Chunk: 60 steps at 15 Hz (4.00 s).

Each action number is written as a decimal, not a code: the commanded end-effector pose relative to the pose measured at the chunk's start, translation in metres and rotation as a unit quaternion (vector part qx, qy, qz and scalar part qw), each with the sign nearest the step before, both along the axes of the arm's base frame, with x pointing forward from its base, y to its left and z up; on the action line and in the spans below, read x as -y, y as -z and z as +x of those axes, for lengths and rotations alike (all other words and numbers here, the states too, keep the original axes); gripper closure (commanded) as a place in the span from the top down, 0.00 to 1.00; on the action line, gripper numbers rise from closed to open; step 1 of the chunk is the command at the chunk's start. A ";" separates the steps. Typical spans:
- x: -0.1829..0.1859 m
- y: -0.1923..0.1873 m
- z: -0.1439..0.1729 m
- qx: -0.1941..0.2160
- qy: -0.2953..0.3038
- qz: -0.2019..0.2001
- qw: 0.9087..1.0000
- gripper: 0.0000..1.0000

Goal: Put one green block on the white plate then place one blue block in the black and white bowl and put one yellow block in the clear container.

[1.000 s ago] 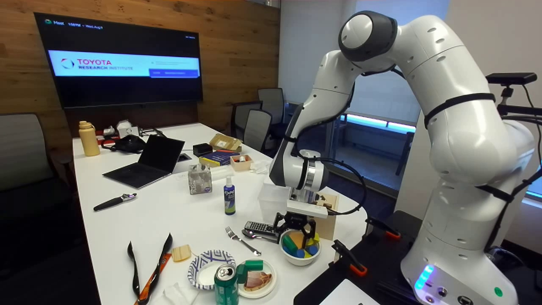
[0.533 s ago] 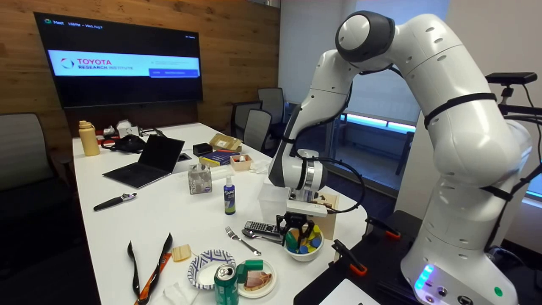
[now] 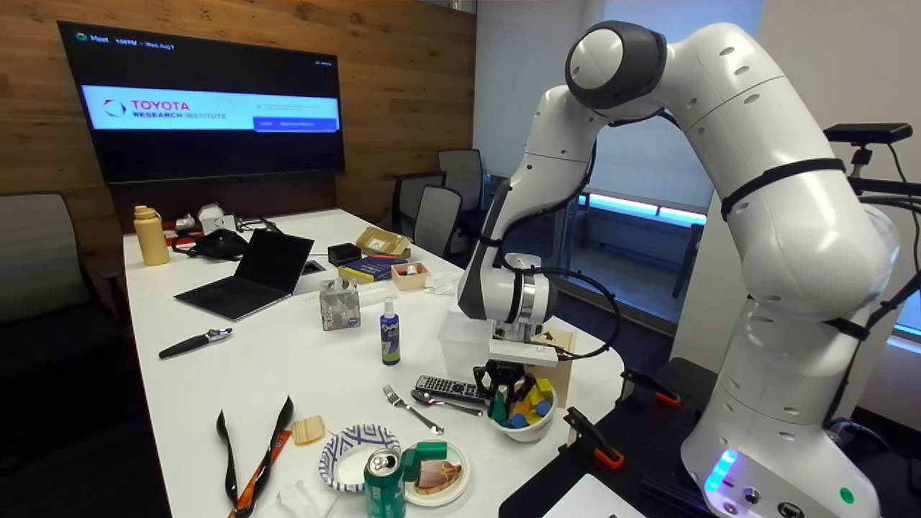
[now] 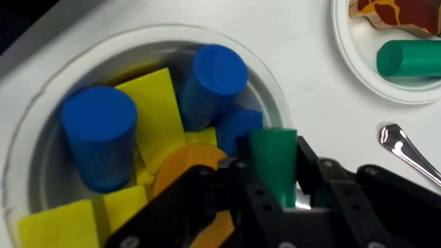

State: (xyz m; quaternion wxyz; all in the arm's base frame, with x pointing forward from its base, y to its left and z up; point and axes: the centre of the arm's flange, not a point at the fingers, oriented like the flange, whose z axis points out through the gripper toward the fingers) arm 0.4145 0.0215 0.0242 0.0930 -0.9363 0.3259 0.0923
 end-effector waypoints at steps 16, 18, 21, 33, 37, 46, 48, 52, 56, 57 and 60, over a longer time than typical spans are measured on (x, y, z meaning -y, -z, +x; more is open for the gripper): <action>-0.097 -0.029 0.039 -0.027 -0.184 0.072 0.980 0.09; -0.118 -0.018 0.031 -0.023 -0.189 0.074 0.979 0.09; -0.142 -0.001 0.010 -0.008 -0.169 0.078 0.982 0.09; -0.165 0.032 -0.004 0.021 -0.117 0.077 0.990 0.61; -0.154 0.020 -0.013 0.026 -0.120 0.090 0.988 0.88; -0.128 -0.060 -0.033 0.013 -0.089 0.066 0.994 1.00; -0.121 -0.085 -0.027 0.005 -0.052 0.022 0.998 1.00; -0.090 -0.106 -0.009 -0.001 0.043 -0.037 0.998 1.00; -0.048 -0.105 -0.005 -0.030 0.129 -0.084 0.988 1.00; -0.040 -0.102 -0.007 -0.043 0.140 -0.091 0.985 1.00; -0.022 -0.091 -0.009 -0.078 0.145 -0.089 0.982 1.00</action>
